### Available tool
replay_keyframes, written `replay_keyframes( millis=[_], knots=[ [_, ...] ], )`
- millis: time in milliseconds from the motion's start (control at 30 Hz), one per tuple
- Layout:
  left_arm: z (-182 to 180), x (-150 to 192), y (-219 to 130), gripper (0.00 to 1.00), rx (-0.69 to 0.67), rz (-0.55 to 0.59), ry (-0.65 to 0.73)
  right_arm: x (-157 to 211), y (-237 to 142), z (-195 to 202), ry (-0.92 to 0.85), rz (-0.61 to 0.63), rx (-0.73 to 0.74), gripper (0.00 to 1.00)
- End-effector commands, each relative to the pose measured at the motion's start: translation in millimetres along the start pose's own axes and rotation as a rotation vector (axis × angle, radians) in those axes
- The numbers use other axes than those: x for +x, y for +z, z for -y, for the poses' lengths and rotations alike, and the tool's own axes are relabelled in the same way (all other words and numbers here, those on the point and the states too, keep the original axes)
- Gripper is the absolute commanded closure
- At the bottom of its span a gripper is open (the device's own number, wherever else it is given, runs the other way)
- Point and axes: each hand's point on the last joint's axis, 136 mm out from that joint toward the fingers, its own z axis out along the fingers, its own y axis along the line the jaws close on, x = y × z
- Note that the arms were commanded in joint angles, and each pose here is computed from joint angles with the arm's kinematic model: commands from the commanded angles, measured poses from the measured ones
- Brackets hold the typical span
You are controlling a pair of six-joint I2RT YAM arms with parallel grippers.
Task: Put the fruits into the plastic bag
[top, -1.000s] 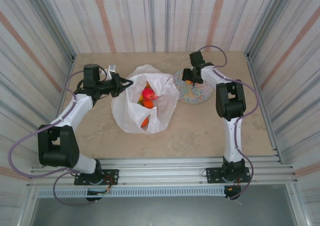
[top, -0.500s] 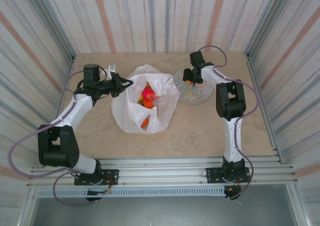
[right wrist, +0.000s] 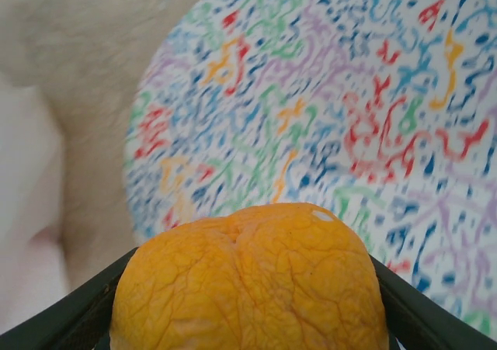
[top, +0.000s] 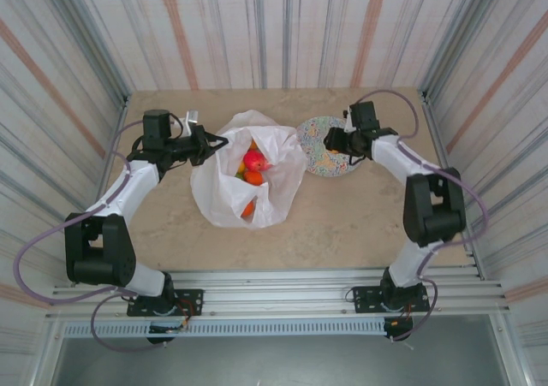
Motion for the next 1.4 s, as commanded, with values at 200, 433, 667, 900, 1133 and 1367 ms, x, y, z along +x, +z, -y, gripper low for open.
replay_keyframes(
  millis=[200, 433, 667, 900, 1133, 1367],
  knots=[
    [-1.7, 2.8, -0.3, 1.0, 0.014, -0.012, -0.004, 57.6, -66.2, -56.5, -0.078, 0.052, -0.247, 0.33],
    [-2.5, 2.8, 0.0, 1.0, 0.012, -0.011, -0.006, 104.8, -83.7, -114.7, -0.235, 0.063, -0.392, 0.33],
    [-2.5, 4.1, 0.9, 1.0, 0.012, -0.015, -0.006, 127.9, -48.0, -150.7, -0.32, 0.018, -0.389, 0.34],
    [-0.5, 3.9, 0.3, 1.0, 0.015, -0.013, 0.0, 128.7, -14.1, -168.2, -0.338, 0.019, -0.355, 0.35],
    [-1.5, 3.9, 0.5, 1.0, 0.014, -0.015, -0.004, 126.3, 13.2, -204.1, -0.349, 0.057, -0.341, 0.35],
    [-0.2, 4.0, 0.0, 1.0, 0.016, -0.015, -0.002, 133.0, 21.4, -249.1, -0.366, 0.04, -0.438, 0.34]
  ],
)
